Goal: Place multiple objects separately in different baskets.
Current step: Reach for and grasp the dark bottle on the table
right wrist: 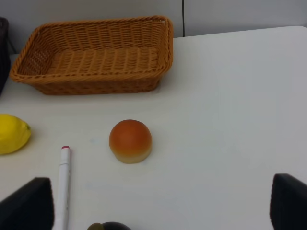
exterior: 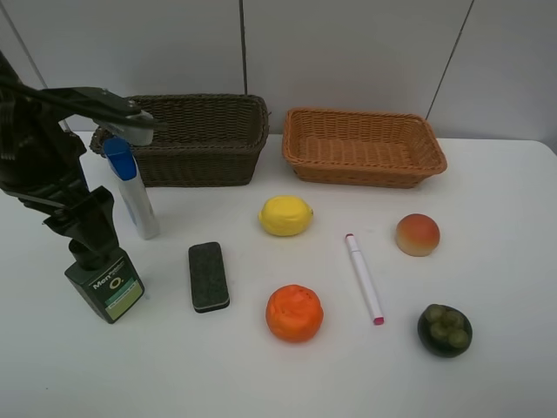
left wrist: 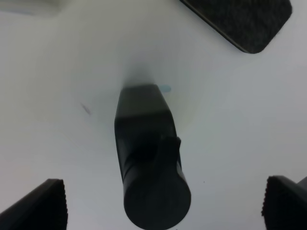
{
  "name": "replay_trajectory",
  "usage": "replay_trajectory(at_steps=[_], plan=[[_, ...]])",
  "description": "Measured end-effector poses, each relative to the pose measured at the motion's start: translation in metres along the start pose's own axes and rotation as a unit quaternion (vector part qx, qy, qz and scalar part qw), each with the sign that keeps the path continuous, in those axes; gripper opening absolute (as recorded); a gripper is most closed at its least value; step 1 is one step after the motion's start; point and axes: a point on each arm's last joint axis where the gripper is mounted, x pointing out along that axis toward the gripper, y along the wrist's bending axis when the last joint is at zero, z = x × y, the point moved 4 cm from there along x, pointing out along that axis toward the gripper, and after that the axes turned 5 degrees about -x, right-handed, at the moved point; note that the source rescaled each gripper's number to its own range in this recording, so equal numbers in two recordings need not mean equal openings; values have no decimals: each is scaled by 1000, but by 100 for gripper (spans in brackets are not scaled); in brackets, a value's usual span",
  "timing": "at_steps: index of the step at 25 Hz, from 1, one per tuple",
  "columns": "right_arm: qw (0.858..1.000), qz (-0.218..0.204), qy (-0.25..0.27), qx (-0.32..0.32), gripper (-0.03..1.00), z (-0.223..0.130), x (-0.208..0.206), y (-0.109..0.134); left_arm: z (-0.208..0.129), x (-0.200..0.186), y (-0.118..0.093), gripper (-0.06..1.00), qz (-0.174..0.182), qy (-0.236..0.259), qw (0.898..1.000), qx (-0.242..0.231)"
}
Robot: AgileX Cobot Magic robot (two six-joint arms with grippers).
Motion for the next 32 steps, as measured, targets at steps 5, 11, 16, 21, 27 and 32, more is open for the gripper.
replay_trajectory(at_steps=[5, 11, 16, 21, 27, 32], plan=[[1000, 0, 0, 0, 100, 0, 0, 0, 2, 11, 2, 100, -5, 19, 1000, -15], [1000, 0, 0, 0, 100, 0, 0, 0, 5, 35, 5, 100, -16, 65, 997, -29], [1000, 0, 0, 0, 100, 0, 0, 0, 8, 61, 9, 100, -23, 99, 994, -34], [1000, 0, 0, 0, 100, 0, 0, 0, 11, 75, 12, 100, -23, 109, 993, -37], [1000, 0, 0, 0, 100, 0, 0, 0, 11, 84, 13, 100, -25, 122, 992, -38], [1000, 0, 0, 0, 100, 0, 0, 0, 10, 88, 13, 100, -27, 133, 990, -41]])
